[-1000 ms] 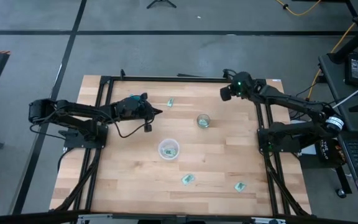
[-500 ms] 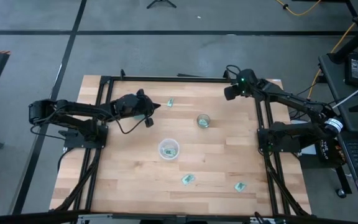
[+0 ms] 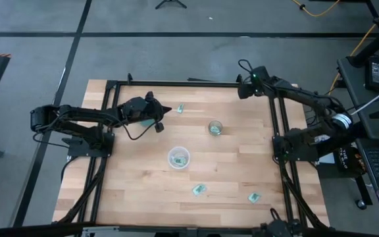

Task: Pick and place Stevia / Truvia into bins
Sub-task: Put the white stevia packet into the transparent glass container

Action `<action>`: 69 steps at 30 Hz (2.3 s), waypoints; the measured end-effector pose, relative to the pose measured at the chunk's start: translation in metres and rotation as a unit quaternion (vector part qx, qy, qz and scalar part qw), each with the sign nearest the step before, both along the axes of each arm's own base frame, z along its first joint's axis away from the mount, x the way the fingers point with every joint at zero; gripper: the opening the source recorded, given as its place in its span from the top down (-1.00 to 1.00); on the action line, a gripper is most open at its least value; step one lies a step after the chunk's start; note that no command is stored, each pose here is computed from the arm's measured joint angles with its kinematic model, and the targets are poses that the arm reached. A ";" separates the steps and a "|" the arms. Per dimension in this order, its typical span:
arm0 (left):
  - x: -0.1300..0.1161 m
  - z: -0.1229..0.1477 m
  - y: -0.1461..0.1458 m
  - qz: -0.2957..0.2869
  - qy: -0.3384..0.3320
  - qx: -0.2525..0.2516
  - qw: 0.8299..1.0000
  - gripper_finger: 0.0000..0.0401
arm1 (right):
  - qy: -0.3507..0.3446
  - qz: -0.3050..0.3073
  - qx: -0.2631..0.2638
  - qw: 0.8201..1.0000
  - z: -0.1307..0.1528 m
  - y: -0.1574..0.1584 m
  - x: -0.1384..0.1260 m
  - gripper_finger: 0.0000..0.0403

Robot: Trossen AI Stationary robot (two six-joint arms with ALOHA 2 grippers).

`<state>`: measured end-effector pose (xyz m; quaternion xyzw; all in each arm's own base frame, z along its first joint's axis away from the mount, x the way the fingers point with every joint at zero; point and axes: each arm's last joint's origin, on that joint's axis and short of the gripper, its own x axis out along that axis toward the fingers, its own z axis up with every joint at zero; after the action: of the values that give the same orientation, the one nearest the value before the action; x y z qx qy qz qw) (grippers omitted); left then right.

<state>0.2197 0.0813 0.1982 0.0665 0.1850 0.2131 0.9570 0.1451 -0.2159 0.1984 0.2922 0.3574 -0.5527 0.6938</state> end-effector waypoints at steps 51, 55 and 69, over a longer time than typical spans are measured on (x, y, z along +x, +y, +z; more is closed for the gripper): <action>0.000 0.000 0.000 -0.001 0.007 0.013 1.000 0.98 | 0.064 0.007 0.109 0.992 -0.082 -0.071 0.010 0.18; 0.000 0.000 0.000 -0.001 0.007 0.013 1.000 0.98 | 0.065 0.008 0.109 0.992 -0.082 -0.071 0.010 0.21; 0.000 0.000 0.000 -0.001 0.007 0.013 1.000 0.98 | 0.079 0.045 0.104 0.990 -0.083 -0.071 0.010 0.96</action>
<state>0.2196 0.0816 0.1981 0.0811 0.1890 0.2146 0.9548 0.1552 -0.2874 0.1155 0.3018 0.4791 -0.5025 0.6533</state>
